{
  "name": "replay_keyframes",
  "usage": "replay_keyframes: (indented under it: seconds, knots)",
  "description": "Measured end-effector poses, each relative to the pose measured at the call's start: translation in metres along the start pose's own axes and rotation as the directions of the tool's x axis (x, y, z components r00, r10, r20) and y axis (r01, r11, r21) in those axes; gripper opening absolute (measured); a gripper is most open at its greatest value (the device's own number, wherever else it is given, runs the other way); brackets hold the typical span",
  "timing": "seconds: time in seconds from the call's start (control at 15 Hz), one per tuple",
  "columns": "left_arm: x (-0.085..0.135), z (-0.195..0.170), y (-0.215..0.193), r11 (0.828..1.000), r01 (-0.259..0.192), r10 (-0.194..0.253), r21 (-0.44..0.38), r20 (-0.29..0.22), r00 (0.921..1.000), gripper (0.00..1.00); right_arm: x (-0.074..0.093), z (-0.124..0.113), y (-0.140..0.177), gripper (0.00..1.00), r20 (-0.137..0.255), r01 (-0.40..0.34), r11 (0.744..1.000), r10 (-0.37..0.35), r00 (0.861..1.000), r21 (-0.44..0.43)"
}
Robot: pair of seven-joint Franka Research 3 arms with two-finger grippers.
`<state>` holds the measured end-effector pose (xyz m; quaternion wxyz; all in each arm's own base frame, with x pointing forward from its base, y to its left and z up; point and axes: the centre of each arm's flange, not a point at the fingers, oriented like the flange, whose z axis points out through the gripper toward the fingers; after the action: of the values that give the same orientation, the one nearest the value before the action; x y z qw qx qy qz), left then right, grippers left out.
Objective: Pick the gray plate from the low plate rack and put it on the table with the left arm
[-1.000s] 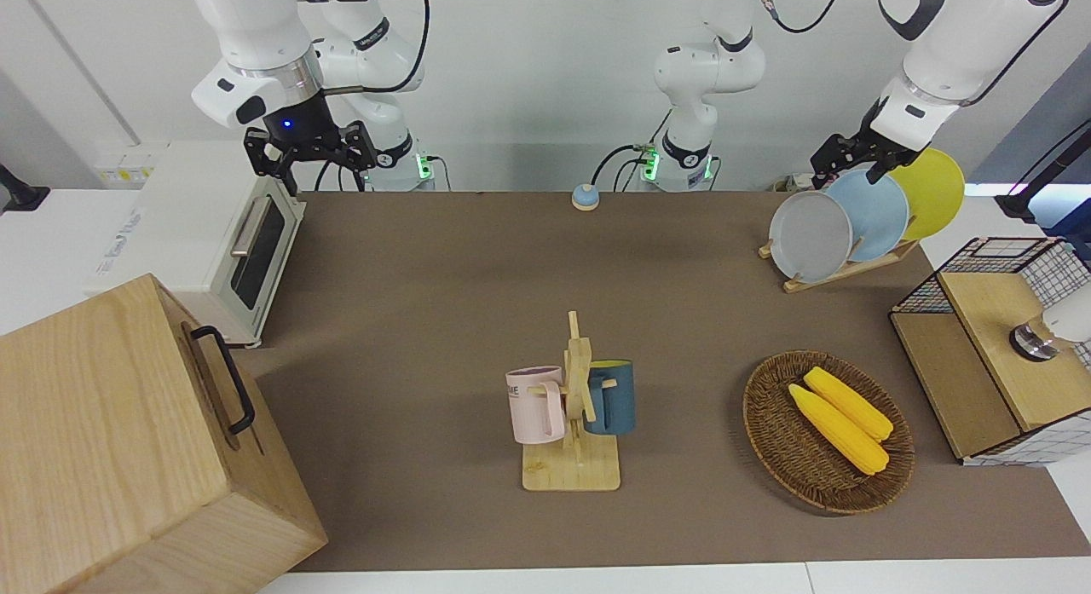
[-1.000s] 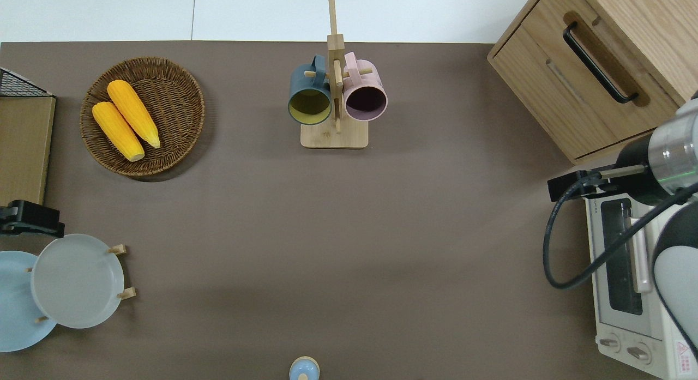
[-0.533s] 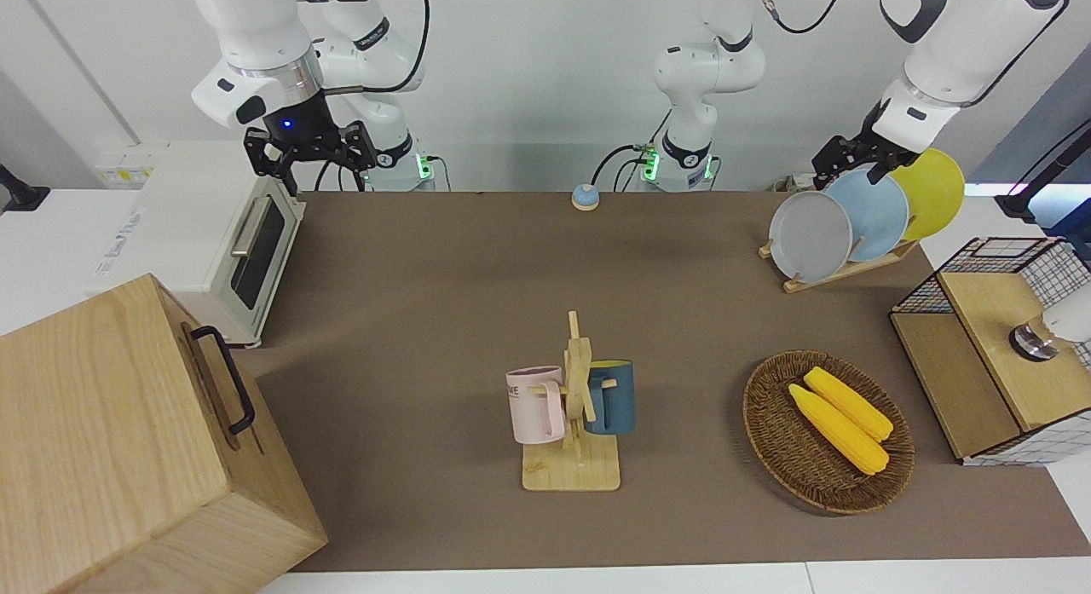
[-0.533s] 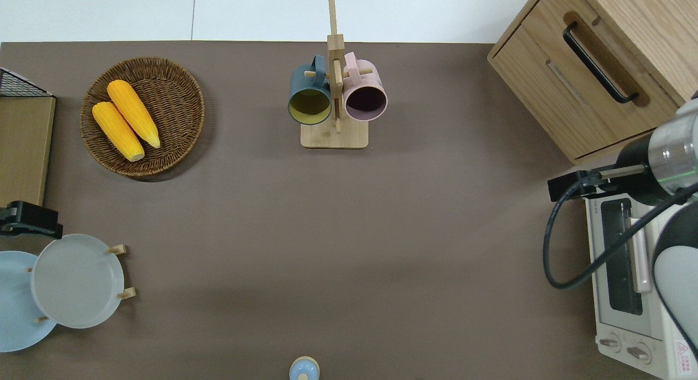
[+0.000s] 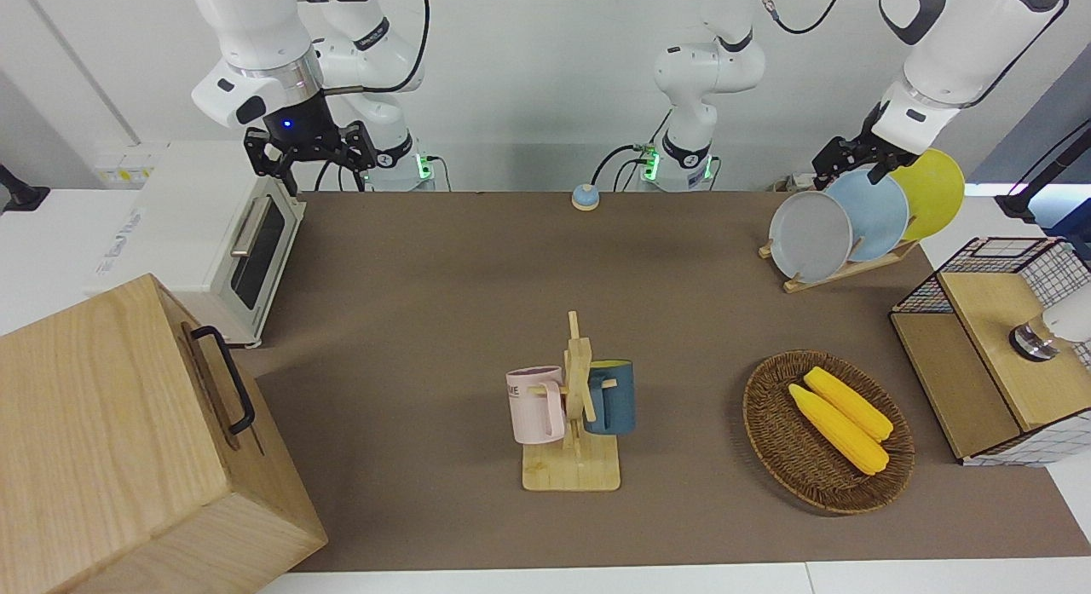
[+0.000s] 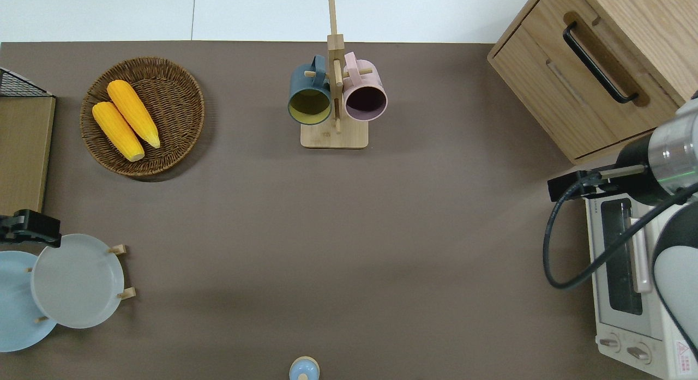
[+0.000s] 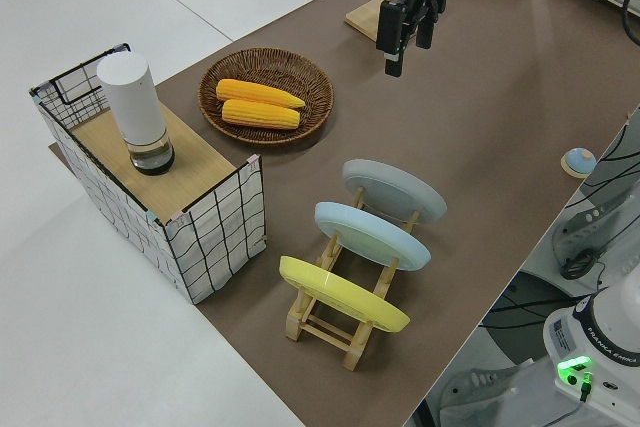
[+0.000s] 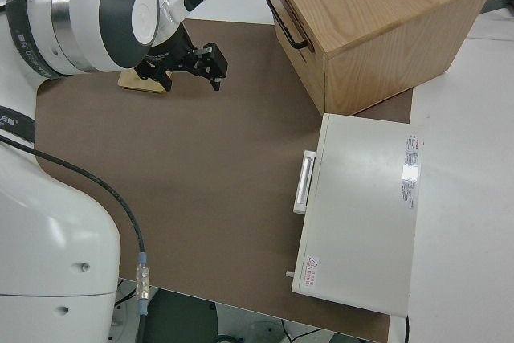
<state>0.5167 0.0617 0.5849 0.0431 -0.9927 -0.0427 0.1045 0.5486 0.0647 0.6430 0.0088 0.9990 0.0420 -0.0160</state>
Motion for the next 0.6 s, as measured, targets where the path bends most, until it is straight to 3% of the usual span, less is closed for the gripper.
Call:
replay_keyframes:
  seconds: [0.4,0.6]
  knots:
    - [-0.002,0.056,-0.014,0.986,-0.013,0.006,0.165,0.046,0.9989,0.99,0.0,0.0,0.0,0.99,0.0,0.0,1.0,0.0,1.0,0.0]
    - [-0.004,0.087,-0.025,0.981,-0.012,-0.002,0.195,0.073,0.9973,0.99,0.0,0.0,0.0,0.99,0.0,0.0,1.0,0.0,1.0,0.0]
